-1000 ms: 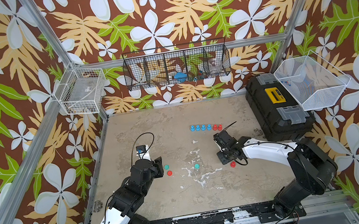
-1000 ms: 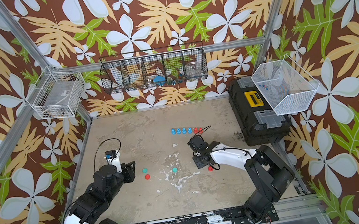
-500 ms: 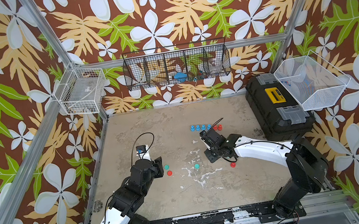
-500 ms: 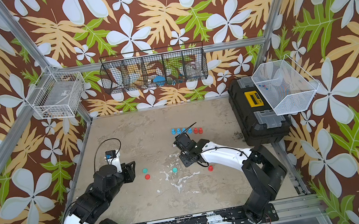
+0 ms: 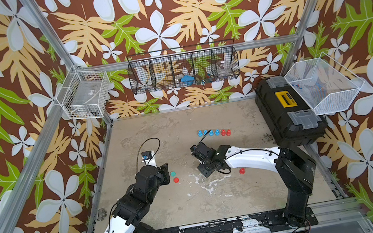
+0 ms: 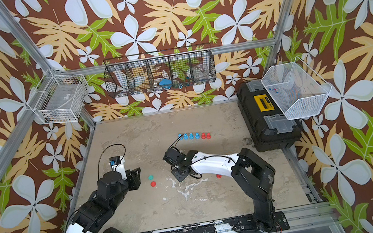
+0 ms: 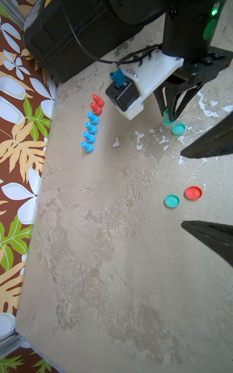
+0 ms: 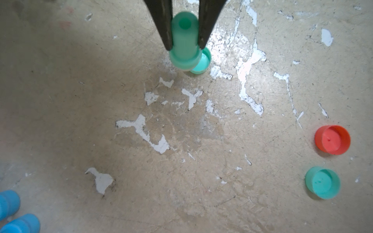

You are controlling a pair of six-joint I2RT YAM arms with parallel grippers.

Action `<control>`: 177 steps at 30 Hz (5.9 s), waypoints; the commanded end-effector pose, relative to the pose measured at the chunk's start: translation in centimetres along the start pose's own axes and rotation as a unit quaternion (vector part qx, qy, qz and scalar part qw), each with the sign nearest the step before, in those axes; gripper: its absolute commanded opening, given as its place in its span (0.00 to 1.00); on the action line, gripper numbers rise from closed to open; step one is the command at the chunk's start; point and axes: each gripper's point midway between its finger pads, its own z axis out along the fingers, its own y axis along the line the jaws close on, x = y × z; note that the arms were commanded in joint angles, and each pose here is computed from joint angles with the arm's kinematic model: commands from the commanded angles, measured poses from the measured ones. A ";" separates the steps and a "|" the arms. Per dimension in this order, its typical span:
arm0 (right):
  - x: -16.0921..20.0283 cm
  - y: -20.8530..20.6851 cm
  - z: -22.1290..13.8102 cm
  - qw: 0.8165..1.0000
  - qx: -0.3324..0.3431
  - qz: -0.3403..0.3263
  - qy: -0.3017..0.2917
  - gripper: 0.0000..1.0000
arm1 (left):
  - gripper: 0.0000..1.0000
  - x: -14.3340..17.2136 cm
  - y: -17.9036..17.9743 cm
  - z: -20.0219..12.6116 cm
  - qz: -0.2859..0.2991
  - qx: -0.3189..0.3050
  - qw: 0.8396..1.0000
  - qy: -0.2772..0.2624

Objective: Close the stamp cap
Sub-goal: Close the cover of the stamp, then place the stamp at the center of the board.

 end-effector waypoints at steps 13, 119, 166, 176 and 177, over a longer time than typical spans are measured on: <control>0.6 0.9 0.5 1.000 -0.004 0.000 0.009 0.16 | 0.52 -0.3 -0.1 0.0 0.000 0.003 1.000 -0.006; 0.9 0.6 1.8 0.999 -0.008 -0.015 0.034 0.16 | 0.52 -0.3 0.0 -0.1 -0.001 0.001 1.000 -0.008; -1.8 -1.2 -5.1 0.970 -0.240 -0.009 -0.035 0.18 | 0.53 -0.3 -0.1 -0.1 0.000 0.003 1.000 -0.008; -1.4 4.7 -12.8 0.892 -0.427 -0.095 -0.113 0.18 | 0.53 -0.3 0.0 -0.1 0.000 0.001 1.000 -0.007; -1.4 4.9 -13.4 0.887 -0.434 -0.100 -0.122 0.18 | 0.53 -0.3 0.0 -0.1 0.000 0.001 1.000 -0.007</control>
